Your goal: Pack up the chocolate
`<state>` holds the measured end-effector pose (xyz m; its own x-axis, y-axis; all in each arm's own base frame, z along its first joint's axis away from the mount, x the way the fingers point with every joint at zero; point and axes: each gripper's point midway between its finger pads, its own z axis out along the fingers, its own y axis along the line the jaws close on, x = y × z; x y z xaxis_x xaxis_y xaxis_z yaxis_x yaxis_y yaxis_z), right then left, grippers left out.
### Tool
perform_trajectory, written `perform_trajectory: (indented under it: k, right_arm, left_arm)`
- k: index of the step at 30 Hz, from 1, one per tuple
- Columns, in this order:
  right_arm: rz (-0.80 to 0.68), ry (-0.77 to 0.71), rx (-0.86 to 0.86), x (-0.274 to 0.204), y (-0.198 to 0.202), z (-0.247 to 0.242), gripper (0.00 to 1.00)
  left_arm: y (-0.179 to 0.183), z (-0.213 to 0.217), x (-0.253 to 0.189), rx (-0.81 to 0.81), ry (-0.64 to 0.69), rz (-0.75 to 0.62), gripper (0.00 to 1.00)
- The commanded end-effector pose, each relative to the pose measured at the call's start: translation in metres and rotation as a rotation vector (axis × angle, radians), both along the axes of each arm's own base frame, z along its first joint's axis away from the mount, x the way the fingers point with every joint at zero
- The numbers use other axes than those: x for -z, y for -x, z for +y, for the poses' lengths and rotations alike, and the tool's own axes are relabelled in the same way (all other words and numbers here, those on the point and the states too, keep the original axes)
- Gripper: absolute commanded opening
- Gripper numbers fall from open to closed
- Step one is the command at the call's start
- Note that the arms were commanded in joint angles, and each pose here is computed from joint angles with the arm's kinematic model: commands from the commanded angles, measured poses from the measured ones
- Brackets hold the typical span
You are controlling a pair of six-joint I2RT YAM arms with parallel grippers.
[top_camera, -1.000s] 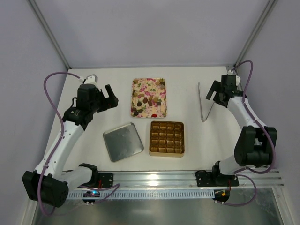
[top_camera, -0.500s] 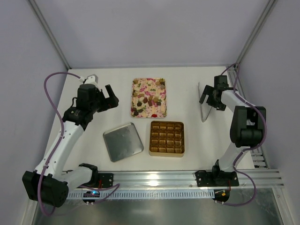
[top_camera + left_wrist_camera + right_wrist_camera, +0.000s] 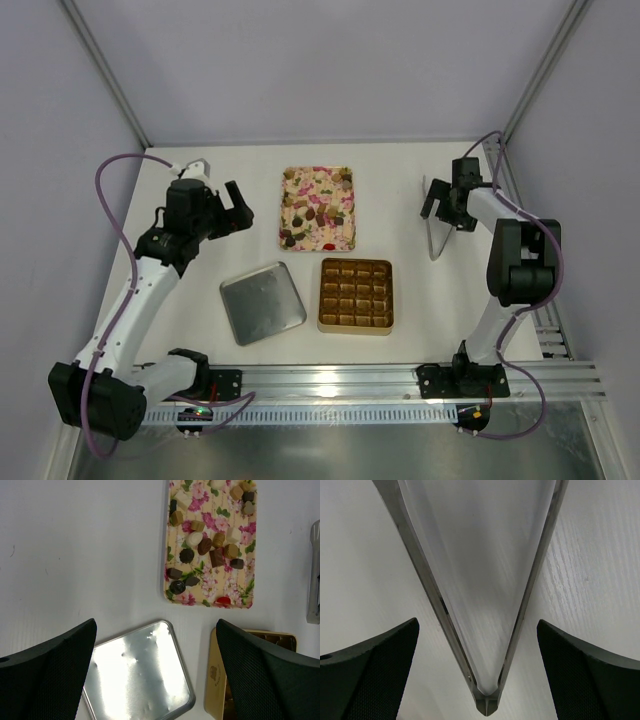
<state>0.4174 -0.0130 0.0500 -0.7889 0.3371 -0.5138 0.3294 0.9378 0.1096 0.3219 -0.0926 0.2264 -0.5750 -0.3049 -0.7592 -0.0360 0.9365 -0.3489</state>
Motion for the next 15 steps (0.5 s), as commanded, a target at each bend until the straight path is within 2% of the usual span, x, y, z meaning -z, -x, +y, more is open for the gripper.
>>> perform_trajectory:
  k: [1,8,11,15]
  right_arm:
    - [-0.008,0.019,-0.028,-0.003,-0.018,0.001,1.00]
    - [0.072,0.038,-0.031,0.007,-0.023,-0.002,0.95]
    - [0.101,0.059,-0.033,0.011,-0.018,-0.002,0.86]
    - [0.110,0.079,-0.052,0.007,-0.012,0.001,0.85]
  left_arm:
    - [-0.005,0.000,-0.006,0.002,-0.005,-0.019,1.00]
    - [-0.005,0.000,-0.003,0.001,-0.010,-0.011,1.00]
    - [-0.005,0.000,-0.004,0.001,-0.009,-0.010,1.00]
    - [-0.005,-0.001,-0.002,0.006,-0.007,-0.004,1.00]
